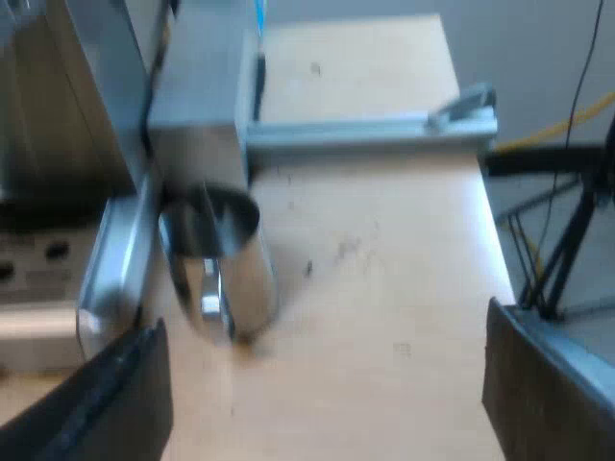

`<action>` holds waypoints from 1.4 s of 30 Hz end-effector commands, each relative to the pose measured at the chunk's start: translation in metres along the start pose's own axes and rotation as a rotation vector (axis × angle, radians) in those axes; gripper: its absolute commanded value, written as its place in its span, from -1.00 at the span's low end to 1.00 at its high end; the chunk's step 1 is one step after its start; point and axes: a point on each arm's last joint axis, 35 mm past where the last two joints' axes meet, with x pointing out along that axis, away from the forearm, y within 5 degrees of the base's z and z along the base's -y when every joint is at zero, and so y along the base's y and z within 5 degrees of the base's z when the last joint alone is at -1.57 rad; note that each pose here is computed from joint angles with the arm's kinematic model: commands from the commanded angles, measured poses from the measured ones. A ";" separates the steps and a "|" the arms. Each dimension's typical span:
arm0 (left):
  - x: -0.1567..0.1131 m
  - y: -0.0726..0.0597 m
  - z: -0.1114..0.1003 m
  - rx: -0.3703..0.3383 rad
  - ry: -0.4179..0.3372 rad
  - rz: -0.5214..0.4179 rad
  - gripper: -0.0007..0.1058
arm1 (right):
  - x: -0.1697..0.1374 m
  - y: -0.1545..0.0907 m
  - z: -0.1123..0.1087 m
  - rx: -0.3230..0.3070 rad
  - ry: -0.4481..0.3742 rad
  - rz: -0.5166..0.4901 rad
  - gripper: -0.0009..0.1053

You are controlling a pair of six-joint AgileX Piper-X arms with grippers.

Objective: Put the handle in the coffee machine

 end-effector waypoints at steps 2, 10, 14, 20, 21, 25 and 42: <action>0.002 0.001 0.013 -0.071 -0.099 0.013 0.22 | 0.009 -0.002 0.009 -0.006 -0.094 -0.023 0.33; 0.009 0.002 0.011 -0.126 -0.108 0.010 0.22 | 0.045 0.005 -0.007 -0.007 -0.079 -0.019 0.33; 0.029 0.004 -0.005 -0.133 -0.038 0.019 0.22 | 0.065 0.012 -0.027 -0.012 0.001 0.011 0.33; 0.046 0.005 -0.023 -0.140 0.035 0.028 0.22 | 0.085 0.024 -0.049 -0.011 0.056 0.168 0.33; 0.048 0.005 -0.024 -0.141 0.041 0.028 0.22 | 0.086 0.025 -0.052 -0.011 0.063 0.177 0.33; 0.051 0.005 -0.029 -0.142 0.066 0.027 0.22 | 0.093 0.028 -0.061 -0.009 0.094 0.204 0.33; 0.053 0.005 -0.029 -0.141 0.060 0.020 0.22 | 0.093 0.028 -0.061 -0.009 0.094 0.204 0.33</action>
